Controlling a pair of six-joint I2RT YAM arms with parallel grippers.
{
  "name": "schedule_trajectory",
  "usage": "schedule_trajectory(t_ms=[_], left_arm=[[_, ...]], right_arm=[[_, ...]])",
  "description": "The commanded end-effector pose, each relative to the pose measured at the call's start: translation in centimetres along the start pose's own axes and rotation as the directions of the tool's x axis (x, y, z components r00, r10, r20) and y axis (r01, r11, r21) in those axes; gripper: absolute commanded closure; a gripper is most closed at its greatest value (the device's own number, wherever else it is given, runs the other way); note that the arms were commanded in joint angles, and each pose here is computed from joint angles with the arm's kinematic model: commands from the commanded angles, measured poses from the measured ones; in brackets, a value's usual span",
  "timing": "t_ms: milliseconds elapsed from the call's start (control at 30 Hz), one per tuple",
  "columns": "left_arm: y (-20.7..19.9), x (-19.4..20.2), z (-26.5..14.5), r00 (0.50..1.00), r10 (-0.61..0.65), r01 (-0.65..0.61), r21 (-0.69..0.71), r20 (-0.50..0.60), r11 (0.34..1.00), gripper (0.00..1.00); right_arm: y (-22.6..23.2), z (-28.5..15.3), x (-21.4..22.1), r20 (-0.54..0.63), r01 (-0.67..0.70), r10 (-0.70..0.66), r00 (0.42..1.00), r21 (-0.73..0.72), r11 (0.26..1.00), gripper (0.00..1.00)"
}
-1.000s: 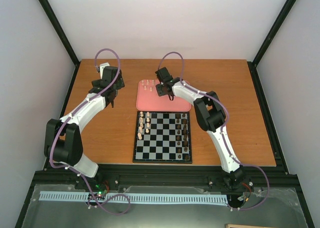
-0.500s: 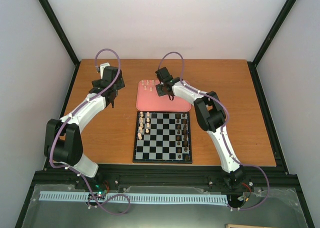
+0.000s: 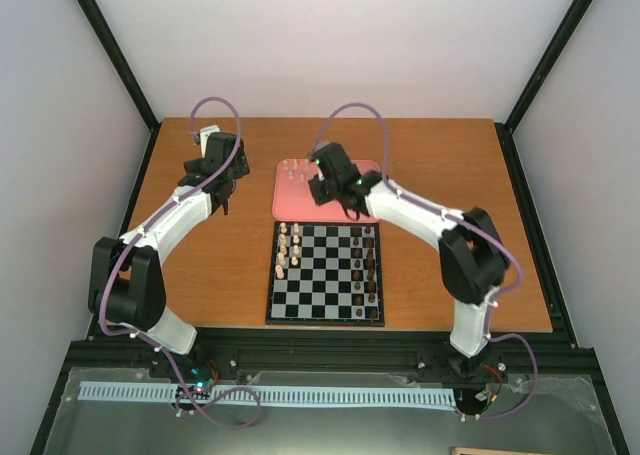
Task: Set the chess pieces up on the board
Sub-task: Place the chess piece on the chessboard.
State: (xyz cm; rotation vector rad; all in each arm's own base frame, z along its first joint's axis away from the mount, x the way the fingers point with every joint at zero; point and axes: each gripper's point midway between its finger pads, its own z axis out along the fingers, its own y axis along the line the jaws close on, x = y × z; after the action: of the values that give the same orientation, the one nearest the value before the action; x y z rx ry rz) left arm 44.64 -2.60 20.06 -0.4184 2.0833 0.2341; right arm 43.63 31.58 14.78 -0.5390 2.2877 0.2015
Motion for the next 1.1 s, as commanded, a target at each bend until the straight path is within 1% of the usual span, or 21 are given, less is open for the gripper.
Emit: schedule_trajectory(t_ms=[0, 133, 200, 333, 467, 700, 1067], left_arm=[[-0.3, -2.0, -0.9, 0.999, -0.002, 0.002, 0.007, 0.040, 1.000, 0.00], [-0.2, -2.2, -1.2, 0.999, -0.010, 0.010, 0.013, 0.045, 1.000, 0.00], [-0.2, -2.2, -1.4, 0.999, -0.012, 0.012, 0.018, 0.048, 1.000, 0.00], [-0.2, -2.2, -1.4, 0.999, -0.013, 0.012, 0.017, 0.049, 1.000, 0.00], [-0.2, -2.1, -1.2, 0.999, -0.012, 0.012, 0.015, 0.045, 1.000, 0.00], [0.0, -2.1, -1.3, 0.999, -0.011, 0.010, 0.008, 0.047, 1.000, 0.00], [-0.2, -2.1, -1.1, 0.999, -0.011, 0.010, 0.008, 0.046, 1.000, 0.00]], right_arm=[[6.4, -4.9, 2.9, 0.048, 0.067, -0.060, 0.997, -0.141, 0.988, 0.90], [9.7, -8.3, 6.8, 0.059, 0.086, -0.073, 0.996, -0.252, 0.964, 0.90], [10.2, -9.1, 8.6, 0.047, 0.082, -0.072, 0.996, -0.266, 0.960, 0.90], [11.8, -9.7, 11.8, 0.008, 0.095, -0.097, 0.995, -0.304, 0.948, 0.90], [13.8, -9.3, 13.8, -0.010, 0.112, -0.123, 0.992, -0.343, 0.933, 0.90], [17.1, -8.5, 15.6, -0.039, 0.137, -0.168, 0.985, -0.418, 0.898, 0.90], [18.0, -7.3, 16.5, -0.064, 0.132, -0.177, 0.982, -0.433, 0.892, 0.90]])
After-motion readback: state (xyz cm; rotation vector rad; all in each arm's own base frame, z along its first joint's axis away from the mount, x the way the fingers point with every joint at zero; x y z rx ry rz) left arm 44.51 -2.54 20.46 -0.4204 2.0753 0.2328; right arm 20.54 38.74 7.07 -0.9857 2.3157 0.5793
